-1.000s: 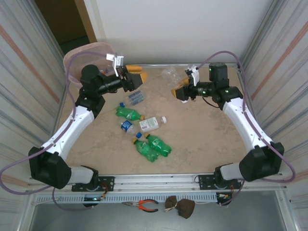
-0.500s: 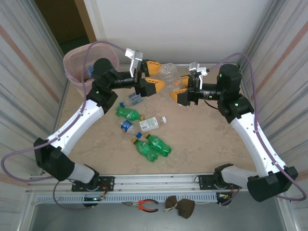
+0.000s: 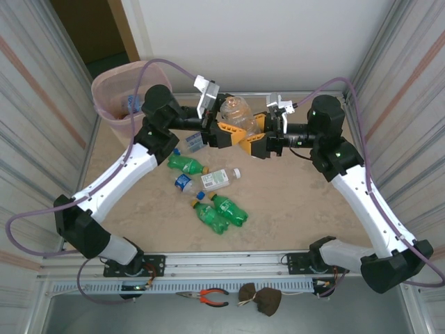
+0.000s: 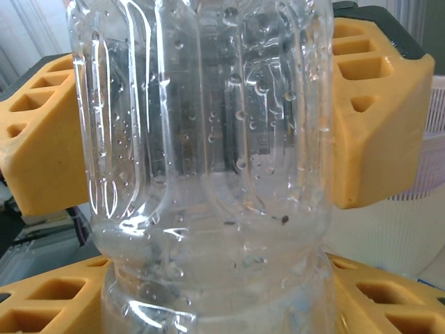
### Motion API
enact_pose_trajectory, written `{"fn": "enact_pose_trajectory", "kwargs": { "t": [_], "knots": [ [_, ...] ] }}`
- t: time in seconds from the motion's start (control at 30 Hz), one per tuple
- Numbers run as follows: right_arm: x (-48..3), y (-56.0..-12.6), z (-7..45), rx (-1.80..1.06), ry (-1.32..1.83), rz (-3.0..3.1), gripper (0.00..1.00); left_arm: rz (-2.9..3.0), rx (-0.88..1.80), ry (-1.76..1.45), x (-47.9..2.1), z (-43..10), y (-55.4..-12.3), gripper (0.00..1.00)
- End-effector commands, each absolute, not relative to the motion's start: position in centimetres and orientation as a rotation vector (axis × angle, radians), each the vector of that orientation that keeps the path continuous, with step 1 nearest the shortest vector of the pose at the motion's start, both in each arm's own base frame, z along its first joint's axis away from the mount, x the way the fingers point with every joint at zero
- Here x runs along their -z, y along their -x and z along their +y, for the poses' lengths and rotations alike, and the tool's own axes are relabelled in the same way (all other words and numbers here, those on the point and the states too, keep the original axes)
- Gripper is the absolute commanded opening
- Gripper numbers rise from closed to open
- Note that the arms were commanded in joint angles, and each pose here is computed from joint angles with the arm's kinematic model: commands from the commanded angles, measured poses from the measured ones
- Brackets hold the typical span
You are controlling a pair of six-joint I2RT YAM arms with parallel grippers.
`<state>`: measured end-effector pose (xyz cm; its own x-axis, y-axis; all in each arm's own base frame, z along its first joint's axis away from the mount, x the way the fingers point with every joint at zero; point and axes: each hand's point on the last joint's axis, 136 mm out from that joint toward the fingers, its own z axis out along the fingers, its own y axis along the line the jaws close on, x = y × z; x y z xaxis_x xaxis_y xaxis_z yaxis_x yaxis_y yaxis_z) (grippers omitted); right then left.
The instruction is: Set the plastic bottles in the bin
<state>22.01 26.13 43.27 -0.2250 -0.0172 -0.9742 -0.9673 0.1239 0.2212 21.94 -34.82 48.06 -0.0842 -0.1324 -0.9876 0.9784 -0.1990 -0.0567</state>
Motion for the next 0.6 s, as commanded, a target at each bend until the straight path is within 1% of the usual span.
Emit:
{"fn": "enact_pose_trajectory", "kwargs": {
  "t": [0.0, 0.33, 0.57],
  "knots": [
    [-45.29, -20.64, 25.96, -1.268, 1.046, 1.380, 0.62, 0.917, 1.427, -1.264, -50.48, -33.60, -19.38, 0.72],
    [-45.09, -20.37, 26.10, -1.255, 1.061, 1.375, 0.62, 0.906, 1.426, -1.269, -50.75, -33.65, -19.30, 0.62],
    [-44.67, -20.74, 26.12, -1.238, 1.055, 1.389, 0.63, 0.914, 1.416, -1.265, -50.73, -33.61, -19.35, 0.59]
  ]
}}
